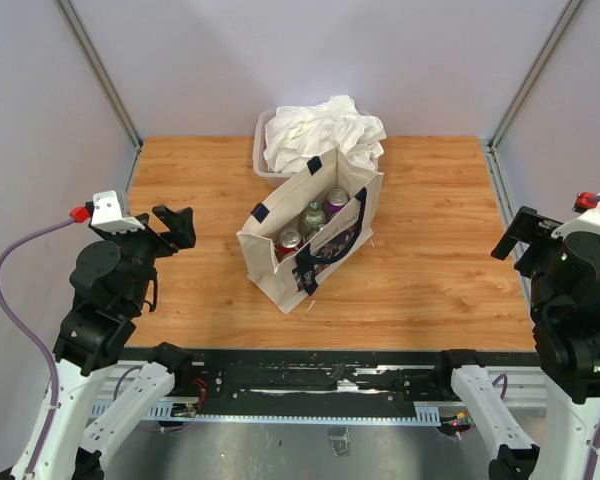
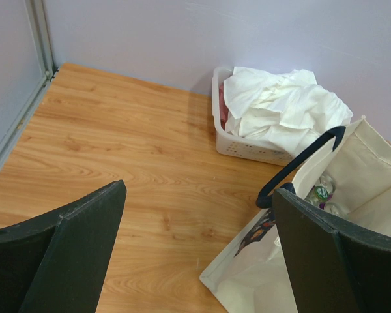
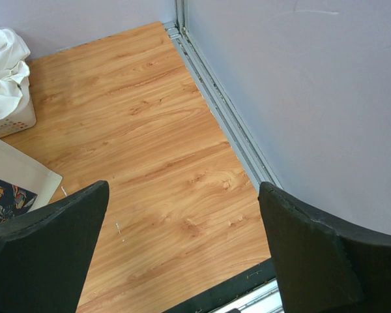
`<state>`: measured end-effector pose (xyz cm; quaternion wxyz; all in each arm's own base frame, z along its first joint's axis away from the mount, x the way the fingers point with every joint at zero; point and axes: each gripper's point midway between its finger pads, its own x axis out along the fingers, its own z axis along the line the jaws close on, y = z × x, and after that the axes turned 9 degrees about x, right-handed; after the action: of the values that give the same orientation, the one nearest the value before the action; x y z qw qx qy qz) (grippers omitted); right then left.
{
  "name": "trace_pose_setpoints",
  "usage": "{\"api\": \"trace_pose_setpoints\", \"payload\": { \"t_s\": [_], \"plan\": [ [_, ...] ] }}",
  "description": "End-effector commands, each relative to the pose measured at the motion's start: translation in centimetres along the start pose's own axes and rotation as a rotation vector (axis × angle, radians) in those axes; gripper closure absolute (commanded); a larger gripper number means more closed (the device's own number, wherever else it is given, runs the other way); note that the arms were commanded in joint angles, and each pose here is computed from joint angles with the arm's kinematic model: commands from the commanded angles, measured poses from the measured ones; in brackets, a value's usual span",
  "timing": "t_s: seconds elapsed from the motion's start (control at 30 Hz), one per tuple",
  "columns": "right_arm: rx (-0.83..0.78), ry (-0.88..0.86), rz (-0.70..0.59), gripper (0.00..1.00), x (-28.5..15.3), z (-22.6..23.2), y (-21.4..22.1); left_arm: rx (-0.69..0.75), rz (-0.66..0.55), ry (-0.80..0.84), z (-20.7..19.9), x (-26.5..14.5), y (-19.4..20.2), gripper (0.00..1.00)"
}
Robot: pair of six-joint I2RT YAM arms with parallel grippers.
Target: Take the beverage out of the canvas bag
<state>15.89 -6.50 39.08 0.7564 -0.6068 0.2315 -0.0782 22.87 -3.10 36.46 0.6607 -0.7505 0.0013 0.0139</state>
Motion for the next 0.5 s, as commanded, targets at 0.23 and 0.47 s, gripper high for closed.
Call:
{"api": "trace_pose_setpoints", "payload": {
  "t_s": [0.23, 0.47],
  "plan": [
    [-0.011, -0.009, 0.002, 0.01, 0.36, 0.28, 0.13, 0.006, -0.011, 0.003, -0.13, 0.05, -0.51, 0.0],
    [-0.002, -0.042, 0.017, 0.01, 0.73, 1.02, 0.73, 0.01, -0.001, 0.014, -0.45, 0.38, -0.2, 0.0]
  ]
}}
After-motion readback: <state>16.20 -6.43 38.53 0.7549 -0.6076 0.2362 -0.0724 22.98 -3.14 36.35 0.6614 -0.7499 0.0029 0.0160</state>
